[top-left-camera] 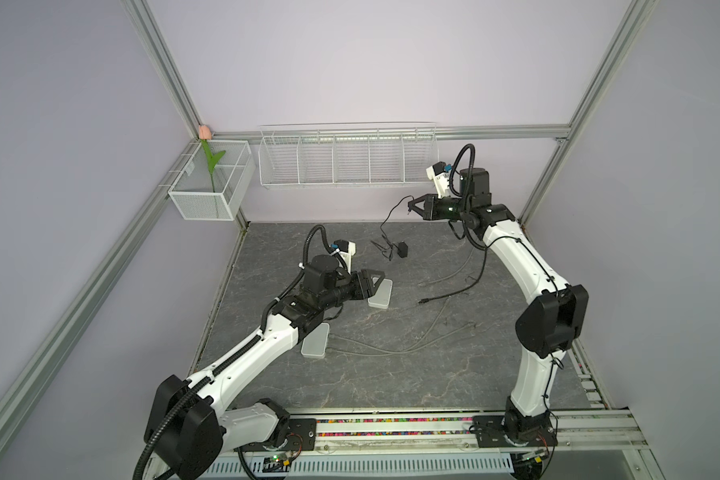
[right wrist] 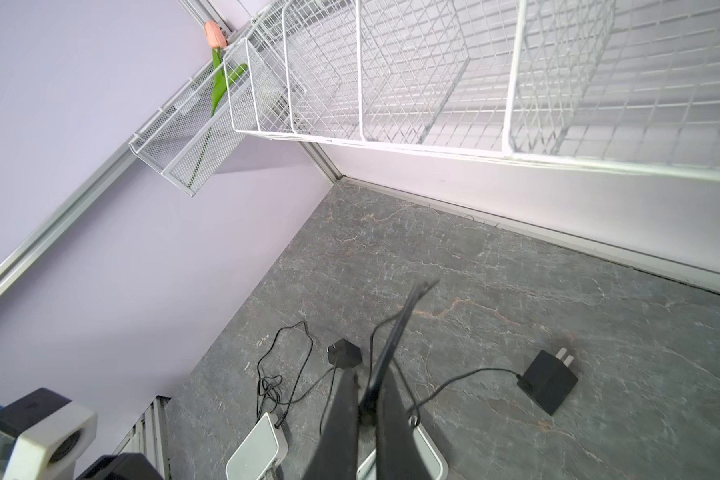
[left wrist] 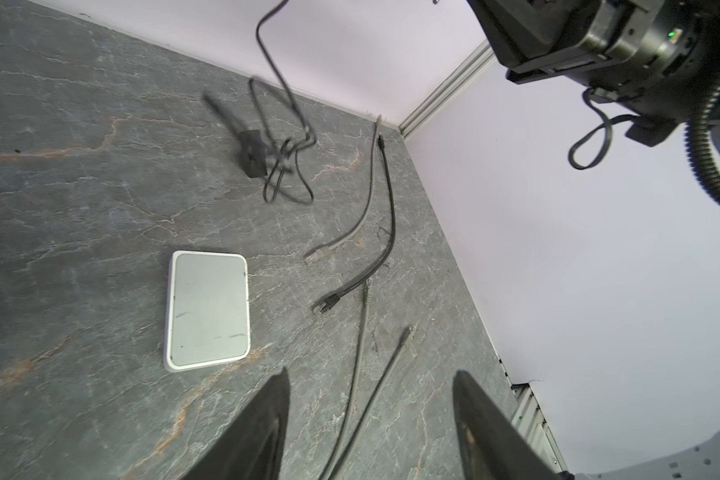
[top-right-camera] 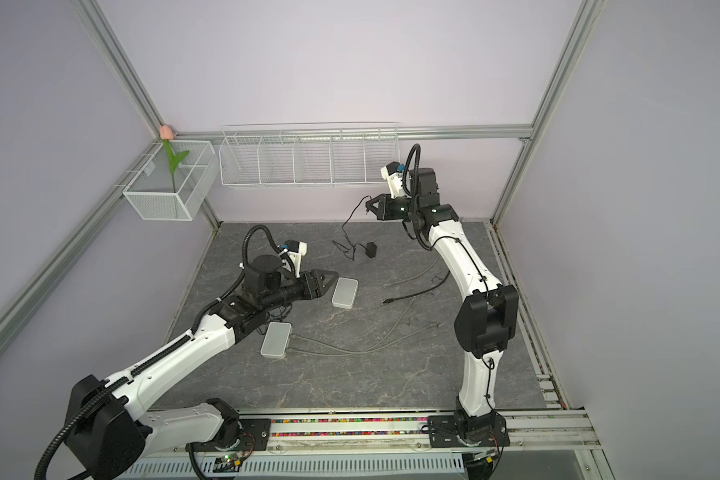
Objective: Insert the plug into the switch port
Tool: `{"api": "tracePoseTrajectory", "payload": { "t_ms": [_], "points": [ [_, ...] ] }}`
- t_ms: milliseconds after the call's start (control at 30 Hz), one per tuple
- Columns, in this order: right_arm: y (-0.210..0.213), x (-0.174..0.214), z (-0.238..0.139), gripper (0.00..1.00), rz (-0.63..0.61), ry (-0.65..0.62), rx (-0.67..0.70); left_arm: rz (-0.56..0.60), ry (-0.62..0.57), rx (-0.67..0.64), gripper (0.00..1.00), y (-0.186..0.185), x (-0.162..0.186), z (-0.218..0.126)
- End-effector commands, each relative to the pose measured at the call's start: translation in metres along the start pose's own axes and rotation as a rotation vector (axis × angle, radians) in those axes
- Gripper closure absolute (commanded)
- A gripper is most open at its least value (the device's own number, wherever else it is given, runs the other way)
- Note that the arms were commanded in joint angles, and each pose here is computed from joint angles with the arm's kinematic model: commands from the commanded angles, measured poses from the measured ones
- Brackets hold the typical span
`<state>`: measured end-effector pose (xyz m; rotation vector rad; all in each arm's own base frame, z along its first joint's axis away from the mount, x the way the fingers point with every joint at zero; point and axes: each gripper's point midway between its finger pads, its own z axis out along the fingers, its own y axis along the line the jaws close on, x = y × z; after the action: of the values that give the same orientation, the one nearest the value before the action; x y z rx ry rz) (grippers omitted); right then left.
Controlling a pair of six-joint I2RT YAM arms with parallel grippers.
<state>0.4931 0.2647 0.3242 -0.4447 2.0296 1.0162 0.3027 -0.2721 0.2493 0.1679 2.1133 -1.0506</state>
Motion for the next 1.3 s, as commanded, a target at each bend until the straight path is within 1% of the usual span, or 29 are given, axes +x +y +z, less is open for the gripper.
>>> {"api": "tracePoseTrajectory", "payload": {
  "t_ms": [0, 100, 200, 367, 567, 733, 900, 1133, 1267],
  "points": [
    [-0.022, 0.076, 0.027, 0.93, 0.077, 0.157, 0.022, 0.015, 0.090, -0.147, 0.38, 0.042, 0.033, 0.012],
    [-0.047, 0.124, 0.040, 0.93, 0.135, 0.221, 0.039, 0.008, 0.186, -0.216, 0.37, 0.066, 0.056, 0.029],
    [-0.059, 0.155, 0.045, 0.93, 0.158, 0.272, 0.046, 0.019, 0.276, -0.271, 0.36, 0.081, 0.075, 0.048],
    [-0.065, 0.179, 0.048, 0.93, 0.175, 0.306, 0.037, 0.083, 0.328, -0.345, 0.34, 0.087, 0.083, 0.071],
    [-0.064, 0.185, 0.051, 0.93, 0.184, 0.315, 0.006, 0.116, 0.372, -0.404, 0.33, 0.096, 0.086, 0.091],
    [-0.063, 0.188, 0.055, 0.93, 0.197, 0.312, -0.014, 0.163, 0.421, -0.523, 0.32, 0.117, 0.088, 0.102],
    [-0.064, 0.188, 0.054, 0.93, 0.198, 0.307, -0.017, 0.189, 0.462, -0.606, 0.31, 0.132, 0.091, 0.114],
    [-0.062, 0.185, 0.049, 0.93, 0.189, 0.295, -0.013, 0.209, 0.482, -0.662, 0.29, 0.139, 0.084, 0.129],
    [-0.062, 0.183, 0.046, 0.93, 0.188, 0.288, -0.013, 0.217, 0.515, -0.656, 0.28, 0.139, 0.085, 0.142]
  ]
}}
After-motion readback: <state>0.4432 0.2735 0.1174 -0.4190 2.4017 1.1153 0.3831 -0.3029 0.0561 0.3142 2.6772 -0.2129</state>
